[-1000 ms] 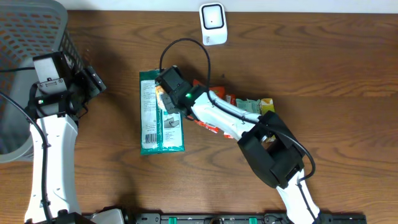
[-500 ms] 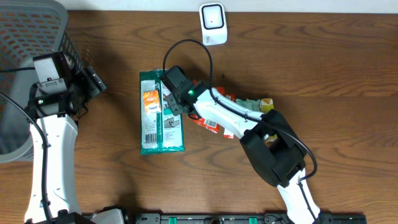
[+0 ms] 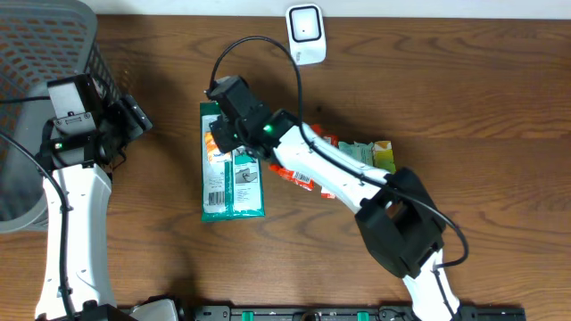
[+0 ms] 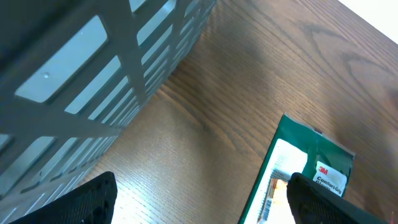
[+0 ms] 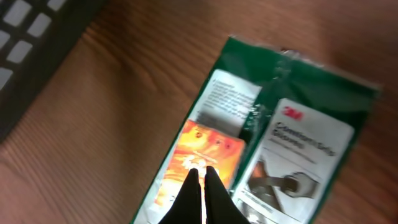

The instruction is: Scan the item barcode

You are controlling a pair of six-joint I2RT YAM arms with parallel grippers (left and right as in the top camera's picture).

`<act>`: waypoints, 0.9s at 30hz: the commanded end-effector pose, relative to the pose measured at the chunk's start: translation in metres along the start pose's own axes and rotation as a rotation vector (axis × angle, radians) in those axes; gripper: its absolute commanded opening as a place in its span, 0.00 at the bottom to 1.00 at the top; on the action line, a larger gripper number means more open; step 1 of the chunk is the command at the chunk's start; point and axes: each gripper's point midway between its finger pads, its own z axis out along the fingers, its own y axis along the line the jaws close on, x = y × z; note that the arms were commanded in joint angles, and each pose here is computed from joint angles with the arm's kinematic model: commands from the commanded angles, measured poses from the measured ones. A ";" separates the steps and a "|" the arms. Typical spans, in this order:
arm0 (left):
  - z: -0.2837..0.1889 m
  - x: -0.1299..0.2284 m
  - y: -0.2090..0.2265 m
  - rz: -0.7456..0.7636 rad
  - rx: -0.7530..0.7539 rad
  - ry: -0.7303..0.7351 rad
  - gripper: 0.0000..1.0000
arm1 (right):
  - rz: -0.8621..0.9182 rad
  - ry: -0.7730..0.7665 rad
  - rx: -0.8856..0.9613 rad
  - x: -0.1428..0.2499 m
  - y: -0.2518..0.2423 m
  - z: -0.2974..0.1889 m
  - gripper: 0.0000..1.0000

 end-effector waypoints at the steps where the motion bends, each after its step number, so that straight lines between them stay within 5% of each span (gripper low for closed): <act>1: -0.008 -0.011 0.005 -0.017 -0.020 -0.041 0.88 | 0.035 0.054 0.009 0.021 -0.006 0.023 0.01; 10: -0.008 -0.011 0.005 -0.017 -0.020 -0.041 0.88 | 0.068 0.151 0.047 0.055 -0.024 0.048 0.01; 27: -0.008 -0.011 0.005 -0.017 -0.020 -0.041 0.88 | 0.141 0.223 0.092 0.063 -0.067 0.039 0.01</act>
